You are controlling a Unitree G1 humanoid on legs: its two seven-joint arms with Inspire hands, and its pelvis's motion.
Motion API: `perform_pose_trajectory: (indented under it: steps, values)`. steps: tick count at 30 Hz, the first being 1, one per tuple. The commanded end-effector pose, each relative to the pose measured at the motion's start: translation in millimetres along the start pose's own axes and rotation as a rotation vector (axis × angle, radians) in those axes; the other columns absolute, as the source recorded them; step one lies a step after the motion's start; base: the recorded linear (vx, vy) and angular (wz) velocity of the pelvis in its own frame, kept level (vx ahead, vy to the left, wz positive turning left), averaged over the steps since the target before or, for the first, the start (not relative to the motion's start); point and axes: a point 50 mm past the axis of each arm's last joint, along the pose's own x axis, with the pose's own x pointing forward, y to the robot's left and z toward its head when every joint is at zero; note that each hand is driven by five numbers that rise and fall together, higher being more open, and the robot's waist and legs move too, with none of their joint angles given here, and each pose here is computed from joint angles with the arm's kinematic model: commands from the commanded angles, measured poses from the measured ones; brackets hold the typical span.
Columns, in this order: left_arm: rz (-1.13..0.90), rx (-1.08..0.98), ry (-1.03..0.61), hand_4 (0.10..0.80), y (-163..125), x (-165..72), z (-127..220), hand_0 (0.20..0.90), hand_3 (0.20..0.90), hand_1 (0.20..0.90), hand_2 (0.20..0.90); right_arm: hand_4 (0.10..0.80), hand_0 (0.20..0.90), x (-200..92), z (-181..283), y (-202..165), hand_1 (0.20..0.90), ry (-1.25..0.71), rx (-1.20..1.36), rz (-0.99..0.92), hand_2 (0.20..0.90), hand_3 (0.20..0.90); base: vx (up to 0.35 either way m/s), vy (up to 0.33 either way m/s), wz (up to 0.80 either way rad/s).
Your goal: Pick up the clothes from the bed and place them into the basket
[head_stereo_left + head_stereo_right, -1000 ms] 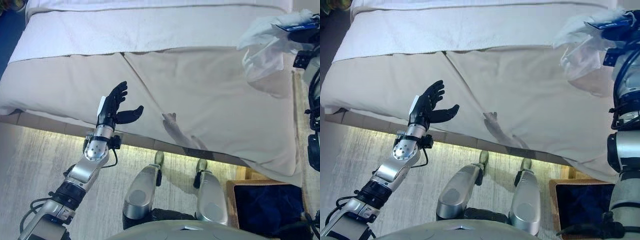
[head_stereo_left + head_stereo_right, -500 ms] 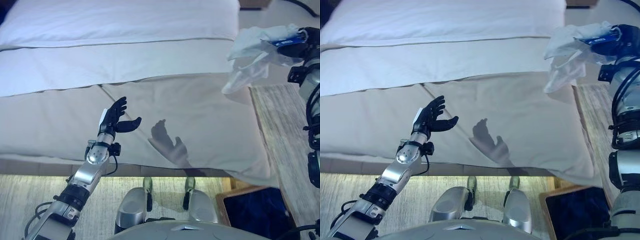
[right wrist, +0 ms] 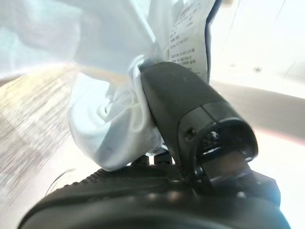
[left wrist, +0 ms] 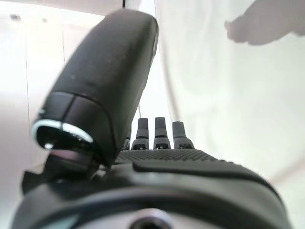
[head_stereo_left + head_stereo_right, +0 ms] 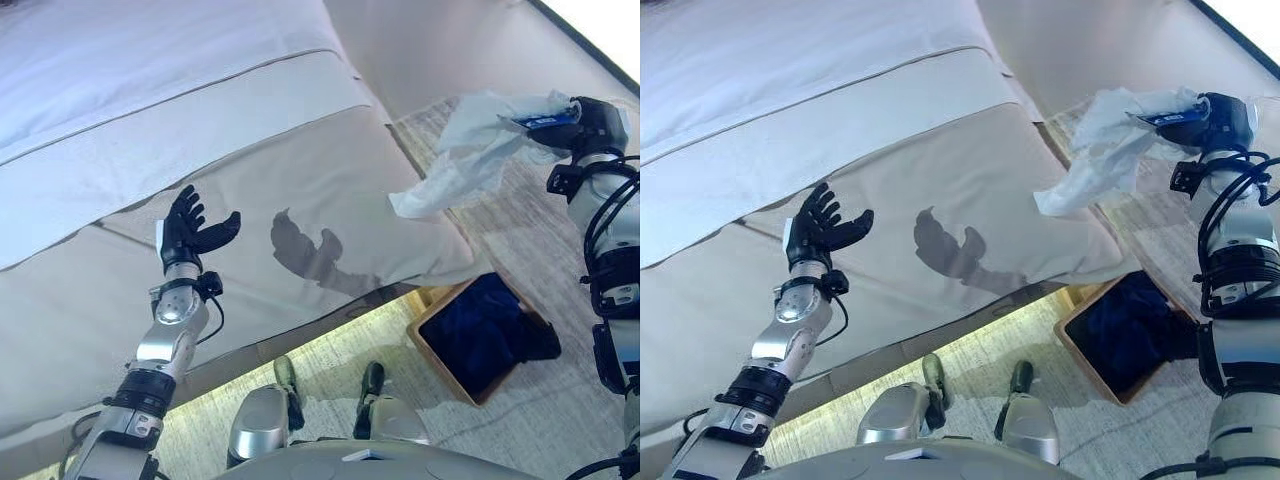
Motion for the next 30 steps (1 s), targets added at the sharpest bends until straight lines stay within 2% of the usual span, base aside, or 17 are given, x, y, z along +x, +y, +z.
perform_pose_trajectory:
  steps: [1, 10, 15, 25, 30]
  values:
    - [-0.022, -0.033, -0.132, 0.800, -6.0, -1.6, 15.7, 0.900, 0.900, 0.900, 0.900, 0.100, 0.300, -2.9, 48.6, 1.5, 0.300, -0.271, 0.008, 0.000, 0.300, 0.200, -0.014, 0.027, -0.87]
    - [-0.060, 0.011, -0.172, 0.800, -13.1, 7.6, 27.6, 0.900, 0.900, 0.900, 0.900, 0.100, 0.300, -16.1, 6.7, 1.4, 0.300, -0.191, 0.025, -0.113, 0.300, 0.200, -0.046, 0.005, -0.25]
    - [-0.075, 0.047, -0.153, 0.800, -11.9, 6.3, 21.2, 0.900, 0.900, 0.900, 0.900, 0.100, 0.300, -23.5, -15.0, -0.8, 0.300, -0.135, 0.041, -0.146, 0.300, 0.200, -0.030, -0.063, -0.18]
    - [-0.380, 0.380, -0.219, 0.800, -24.5, -0.3, 17.3, 0.900, 0.900, 0.900, 0.900, 0.100, 0.300, -29.2, -47.5, -4.8, 0.300, -0.002, -0.099, -0.102, 0.300, 0.200, 0.001, -0.116, -0.12]
    - [-0.424, 0.416, -0.225, 0.800, -26.9, 1.2, 17.9, 0.900, 0.900, 0.900, 0.900, 0.100, 0.300, -32.6, -60.6, -1.9, 0.300, 0.024, -0.188, -0.104, 0.300, 0.200, -0.020, -0.116, -0.04]
